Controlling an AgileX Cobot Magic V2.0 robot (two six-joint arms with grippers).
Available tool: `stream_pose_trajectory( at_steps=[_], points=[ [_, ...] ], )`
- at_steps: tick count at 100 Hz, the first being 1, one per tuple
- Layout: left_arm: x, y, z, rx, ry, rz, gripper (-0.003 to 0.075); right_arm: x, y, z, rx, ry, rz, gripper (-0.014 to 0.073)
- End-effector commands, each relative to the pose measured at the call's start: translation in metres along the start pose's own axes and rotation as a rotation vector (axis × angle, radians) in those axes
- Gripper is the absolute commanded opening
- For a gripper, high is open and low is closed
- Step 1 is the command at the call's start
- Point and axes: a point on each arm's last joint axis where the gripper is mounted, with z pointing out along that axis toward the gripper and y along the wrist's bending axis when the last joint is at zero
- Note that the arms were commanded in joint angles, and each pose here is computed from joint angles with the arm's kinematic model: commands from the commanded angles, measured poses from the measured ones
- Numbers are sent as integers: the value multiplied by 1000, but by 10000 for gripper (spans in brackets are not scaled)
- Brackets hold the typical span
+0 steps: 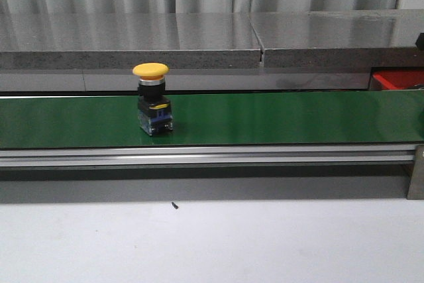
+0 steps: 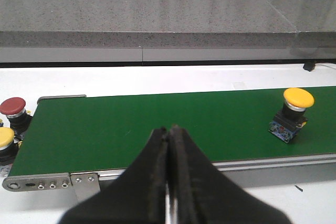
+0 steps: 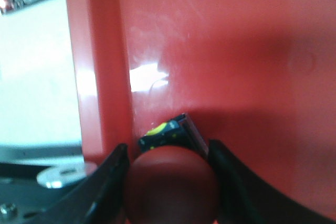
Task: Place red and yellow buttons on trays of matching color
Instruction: 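Carry the red button with the right gripper into the red tray and release, then lower the right gripper onto the yellow button on the belt and grasp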
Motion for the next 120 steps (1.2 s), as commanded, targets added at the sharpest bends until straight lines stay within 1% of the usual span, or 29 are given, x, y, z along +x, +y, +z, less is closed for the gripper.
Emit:
stream_pose_trajectory(
  at_steps=[1, 25, 32, 39, 49, 54, 58, 63, 82, 101, 120],
  points=[
    [-14, -1, -2, 10, -89, -10, -19, -21, 3, -36, -7, -123, 4, 112],
    [-14, -1, -2, 10, -89, -10, -19, -26, 7, -32, -18, -142, 2, 116],
    [-14, -1, -2, 10, -89, -10, -19, -26, 7, -32, -19, -144, 3, 142],
    [-14, -1, -2, 10, -89, -10, -19, -27, 7, -32, -20, -145, 4, 219],
    [-14, -1, -2, 10, -89, -10, -19, -27, 7, -32, -22, -147, 6, 388],
    [-14, -1, -2, 10, -89, -10, -19, -27, 7, -32, -24, -148, 7, 458],
    [-14, -1, -2, 10, -89, -10, -19, -27, 7, -32, -24, -148, 8, 503],
    [-14, -1, -2, 10, -89, -10, -19, -27, 7, -32, -24, -149, 8, 533],
    [-14, -1, -2, 10, -89, -10, -19, -29, 8, -41, -22, -171, 4, 535],
    [-14, -1, -2, 10, -89, -10, -19, -27, 13, -75, -13, -237, -17, 535],
    [-14, -1, -2, 10, -89, -10, -19, -13, 20, -108, -8, -282, -51, 535]
  ],
)
